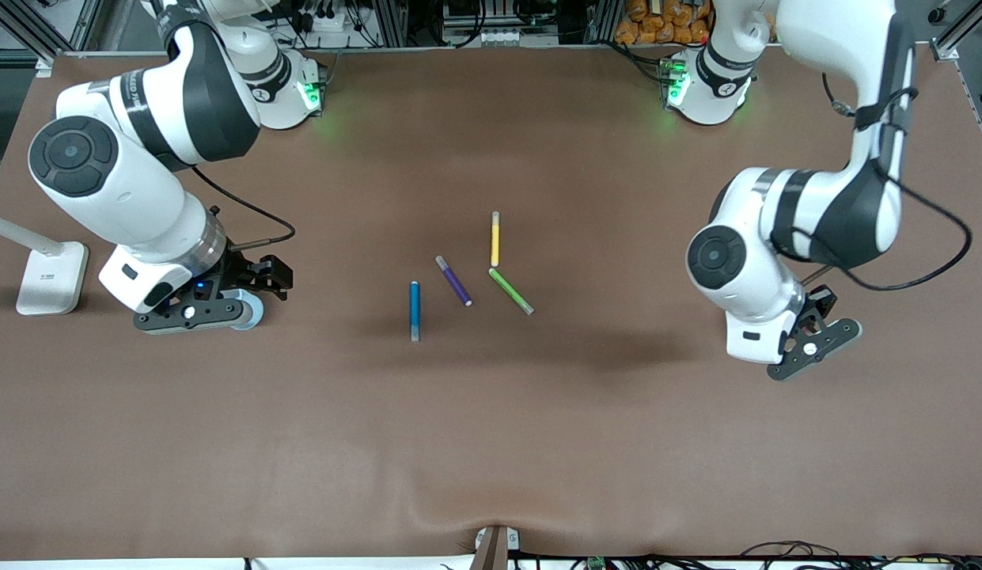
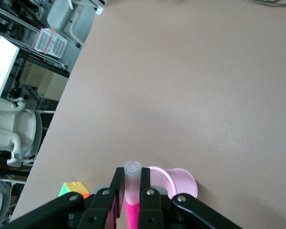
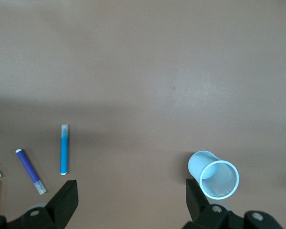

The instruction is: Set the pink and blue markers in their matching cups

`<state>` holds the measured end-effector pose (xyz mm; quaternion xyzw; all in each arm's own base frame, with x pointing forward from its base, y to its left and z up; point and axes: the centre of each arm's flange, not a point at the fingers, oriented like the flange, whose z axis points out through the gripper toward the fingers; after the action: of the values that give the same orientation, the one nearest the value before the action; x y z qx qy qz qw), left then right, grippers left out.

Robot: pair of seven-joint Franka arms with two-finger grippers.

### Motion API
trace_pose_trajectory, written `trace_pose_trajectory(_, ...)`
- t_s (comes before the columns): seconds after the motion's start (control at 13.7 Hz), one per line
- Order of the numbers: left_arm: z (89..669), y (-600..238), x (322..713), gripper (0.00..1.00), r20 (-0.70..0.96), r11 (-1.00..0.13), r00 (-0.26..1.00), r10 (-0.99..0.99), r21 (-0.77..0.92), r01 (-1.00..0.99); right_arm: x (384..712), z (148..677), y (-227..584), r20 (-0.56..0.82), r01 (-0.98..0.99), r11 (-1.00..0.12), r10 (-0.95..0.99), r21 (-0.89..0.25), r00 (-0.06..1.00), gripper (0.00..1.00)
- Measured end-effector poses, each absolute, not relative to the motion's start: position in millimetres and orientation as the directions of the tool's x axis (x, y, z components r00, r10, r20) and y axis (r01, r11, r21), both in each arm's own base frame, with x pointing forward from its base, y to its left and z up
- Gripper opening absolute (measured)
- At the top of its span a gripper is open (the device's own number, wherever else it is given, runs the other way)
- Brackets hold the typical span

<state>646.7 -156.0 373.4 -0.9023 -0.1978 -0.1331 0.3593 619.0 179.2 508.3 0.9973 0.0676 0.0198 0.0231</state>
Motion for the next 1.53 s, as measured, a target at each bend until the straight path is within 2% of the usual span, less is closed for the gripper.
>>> trace_pose_trajectory(0.29, 329, -139, 653, 0.16, 0.466, -0.625, 0.86, 0.208, -0.613, 0.483, 616, 506, 188, 0.032, 0.159, -0.984, 0.162, 0.081, 0.986, 1.0)
trace_pose_trajectory(1.09, 263, -129, 623, 0.17, 0.55, -0.598, 0.81, 0.202, -0.586, 0.547, 612, 503, 187, -0.007, 0.162, -0.982, 0.162, 0.098, 0.987, 1.0)
trace_pose_trajectory(1.17, 262, -128, 622, 0.2, 0.549, -0.597, 0.811, 0.202, -0.587, 0.547, 610, 502, 188, -0.02, 0.166, -0.981, 0.165, 0.102, 0.986, 1.0)
trace_pose_trajectory(1.53, 267, -130, 624, 0.73, 0.55, -0.604, 0.814, 0.189, -0.588, 0.538, 606, 499, 198, -0.034, 0.192, -0.972, 0.189, 0.132, 0.981, 1.0)
